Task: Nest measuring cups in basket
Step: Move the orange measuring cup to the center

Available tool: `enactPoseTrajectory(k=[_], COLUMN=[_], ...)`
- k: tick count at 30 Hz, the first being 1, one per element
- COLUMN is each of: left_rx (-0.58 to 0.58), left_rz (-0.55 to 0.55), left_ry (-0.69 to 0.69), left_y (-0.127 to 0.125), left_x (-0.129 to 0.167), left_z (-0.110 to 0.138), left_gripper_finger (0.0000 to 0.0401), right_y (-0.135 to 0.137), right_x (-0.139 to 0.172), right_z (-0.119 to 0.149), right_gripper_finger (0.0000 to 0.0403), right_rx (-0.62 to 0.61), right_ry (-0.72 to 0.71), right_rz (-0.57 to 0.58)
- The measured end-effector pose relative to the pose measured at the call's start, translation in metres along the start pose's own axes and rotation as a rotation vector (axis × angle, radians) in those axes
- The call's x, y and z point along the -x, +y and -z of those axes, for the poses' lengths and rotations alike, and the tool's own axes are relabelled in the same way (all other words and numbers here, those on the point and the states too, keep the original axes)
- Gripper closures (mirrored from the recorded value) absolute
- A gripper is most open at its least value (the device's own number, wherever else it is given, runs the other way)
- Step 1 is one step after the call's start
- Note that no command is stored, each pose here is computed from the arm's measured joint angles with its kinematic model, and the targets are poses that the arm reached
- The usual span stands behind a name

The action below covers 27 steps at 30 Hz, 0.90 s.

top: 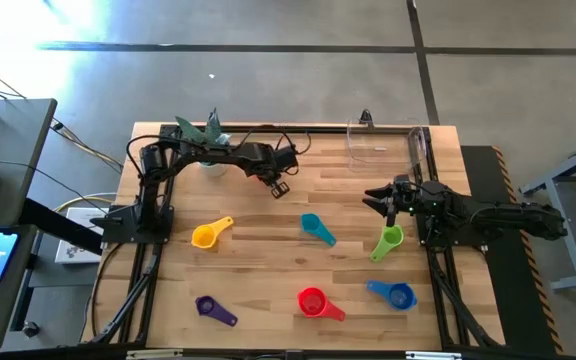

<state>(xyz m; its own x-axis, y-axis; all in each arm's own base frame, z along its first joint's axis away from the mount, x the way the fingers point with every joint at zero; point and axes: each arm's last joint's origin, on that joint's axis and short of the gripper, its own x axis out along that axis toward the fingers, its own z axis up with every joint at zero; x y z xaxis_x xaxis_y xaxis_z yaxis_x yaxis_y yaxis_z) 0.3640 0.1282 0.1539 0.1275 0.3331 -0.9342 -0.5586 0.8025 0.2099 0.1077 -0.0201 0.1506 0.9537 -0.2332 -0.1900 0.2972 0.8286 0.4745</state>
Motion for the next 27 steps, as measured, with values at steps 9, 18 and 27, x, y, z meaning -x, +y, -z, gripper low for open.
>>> enactPoseTrajectory(k=[9, 18, 27], left_rx=[-0.124, -0.196, -0.157], left_rz=[0.02, 0.081, 0.173], left_ry=[0.049, 0.061, 0.078], left_y=[-0.034, -0.074, -0.117], left_x=[0.033, 0.073, 0.087], left_z=[0.015, 0.043, 0.076], left_gripper_finger=[0.0388, 0.0387, 0.0387], right_y=[0.0, 0.0, 0.0], right_x=[0.0, 0.0, 0.0], right_z=[0.0, 0.0, 0.0], right_gripper_finger=[0.0215, 0.0215, 0.0215], right_rx=[0.002, 0.003, -0.005], right_ry=[0.0, 0.001, 0.0], right_rz=[0.0, 0.0, -0.001])
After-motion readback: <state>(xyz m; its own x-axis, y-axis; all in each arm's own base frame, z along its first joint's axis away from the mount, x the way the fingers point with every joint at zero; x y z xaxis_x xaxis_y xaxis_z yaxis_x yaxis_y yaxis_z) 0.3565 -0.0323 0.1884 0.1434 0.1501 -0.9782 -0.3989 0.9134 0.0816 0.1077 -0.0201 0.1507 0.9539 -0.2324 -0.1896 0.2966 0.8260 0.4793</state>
